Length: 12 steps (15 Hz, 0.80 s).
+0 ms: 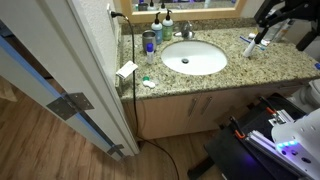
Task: Move the blue object closer to the sink
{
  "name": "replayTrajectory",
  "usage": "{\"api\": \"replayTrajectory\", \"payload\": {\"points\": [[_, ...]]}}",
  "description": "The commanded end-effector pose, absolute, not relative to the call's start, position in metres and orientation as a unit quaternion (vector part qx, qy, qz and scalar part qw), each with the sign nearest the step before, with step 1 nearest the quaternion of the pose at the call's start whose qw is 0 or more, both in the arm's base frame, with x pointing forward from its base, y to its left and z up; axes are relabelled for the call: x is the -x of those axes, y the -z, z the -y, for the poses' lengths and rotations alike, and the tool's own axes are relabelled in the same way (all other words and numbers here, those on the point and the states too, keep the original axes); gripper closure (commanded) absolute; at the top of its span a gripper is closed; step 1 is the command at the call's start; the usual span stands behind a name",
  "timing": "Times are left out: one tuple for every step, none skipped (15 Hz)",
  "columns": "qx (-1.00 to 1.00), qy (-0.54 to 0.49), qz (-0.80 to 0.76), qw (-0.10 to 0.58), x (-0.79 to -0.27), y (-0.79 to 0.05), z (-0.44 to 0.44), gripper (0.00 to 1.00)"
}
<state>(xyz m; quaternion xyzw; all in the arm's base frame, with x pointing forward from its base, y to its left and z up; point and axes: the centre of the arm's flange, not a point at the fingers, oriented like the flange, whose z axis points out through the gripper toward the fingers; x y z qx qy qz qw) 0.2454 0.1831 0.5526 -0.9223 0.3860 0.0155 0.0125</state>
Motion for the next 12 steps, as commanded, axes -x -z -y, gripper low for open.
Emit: {"api": "replayTrajectory", "payload": {"points": [[0.907,0.006,-0.421,-0.015,-0.276,-0.529,-0.198,0.0],[0.89,0.014,-0.455,-0.017,-0.288,-0.522,-0.187,0.0],[0.877,0.023,-0.479,-0.014,-0.295,-0.516,-0.184,0.0],[0.863,0.027,-0.504,-0.015,-0.301,-0.51,-0.185,0.0],[0.848,0.03,-0.53,-0.014,-0.279,-0.529,-0.11,0.0],[0.832,0.03,-0.553,-0.024,-0.283,-0.525,-0.096,0.0],[0.816,0.031,-0.577,-0.028,-0.279,-0.528,-0.072,0.0],[0.799,0.029,-0.6,-0.028,-0.276,-0.531,-0.047,0.0],[0.782,0.028,-0.623,-0.024,-0.268,-0.539,-0.019,0.0],[0.763,0.02,-0.646,-0.018,-0.261,-0.542,0.009,0.0],[0.745,0.012,-0.667,-0.007,-0.251,-0.551,0.034,0.0],[0.772,0.016,-0.635,-0.017,-0.271,-0.544,-0.007,0.0]]}}
